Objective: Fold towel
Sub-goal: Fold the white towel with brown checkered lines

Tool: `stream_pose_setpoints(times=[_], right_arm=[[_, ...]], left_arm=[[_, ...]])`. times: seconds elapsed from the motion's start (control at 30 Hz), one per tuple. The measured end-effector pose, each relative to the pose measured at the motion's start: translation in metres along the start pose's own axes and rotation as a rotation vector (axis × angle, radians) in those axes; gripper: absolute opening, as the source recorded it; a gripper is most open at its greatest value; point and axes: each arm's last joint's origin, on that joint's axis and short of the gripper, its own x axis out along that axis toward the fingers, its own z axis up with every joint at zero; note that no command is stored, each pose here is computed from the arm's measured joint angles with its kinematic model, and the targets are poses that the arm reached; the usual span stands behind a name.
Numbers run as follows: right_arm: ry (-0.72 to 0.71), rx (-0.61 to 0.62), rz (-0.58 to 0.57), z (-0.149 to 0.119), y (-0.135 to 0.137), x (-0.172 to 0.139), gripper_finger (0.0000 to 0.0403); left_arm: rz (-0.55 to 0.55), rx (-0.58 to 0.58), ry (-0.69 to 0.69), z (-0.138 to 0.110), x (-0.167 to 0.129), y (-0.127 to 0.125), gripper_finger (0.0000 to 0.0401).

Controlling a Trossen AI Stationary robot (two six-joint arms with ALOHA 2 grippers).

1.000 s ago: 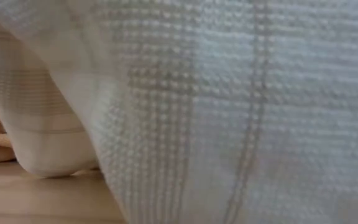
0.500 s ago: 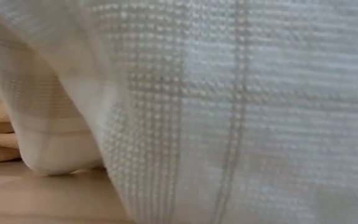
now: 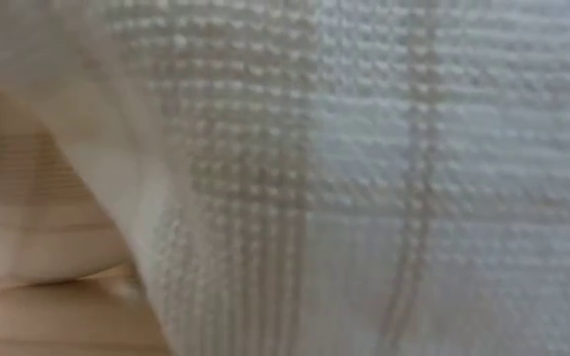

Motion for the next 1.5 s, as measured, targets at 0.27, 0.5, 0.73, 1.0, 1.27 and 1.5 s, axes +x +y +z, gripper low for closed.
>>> stream_pose_setpoints(times=[0.27,0.5,0.73,1.0,1.27,1.5], right_arm=[[-0.027,-0.066,0.034,0.007,0.013,-0.006,0.0003],[-0.118,-0.141,0.187,0.029,0.039,-0.030,0.0002],[-0.002,-0.059,0.439,0.024,0.057,-0.037,0.0001],[0.047,-0.022,0.528,0.017,0.072,-0.041,0.0032],[-0.006,-0.040,0.526,0.020,0.075,-0.043,0.0099],[0.080,-0.020,0.489,0.013,0.072,-0.041,0.0156]], left_arm=[[-0.077,-0.022,0.077,-0.011,-0.004,-0.022,0.0002],[-0.176,-0.030,0.129,-0.019,-0.008,-0.042,0.0001],[-0.290,-0.037,0.170,-0.022,-0.010,-0.051,0.0001],[-0.336,-0.044,0.184,-0.022,-0.010,-0.053,0.0001],[-0.259,-0.081,0.157,-0.019,-0.011,-0.042,0.0000],[-0.040,-0.098,-0.017,-0.008,-0.041,-0.020,0.0022]])
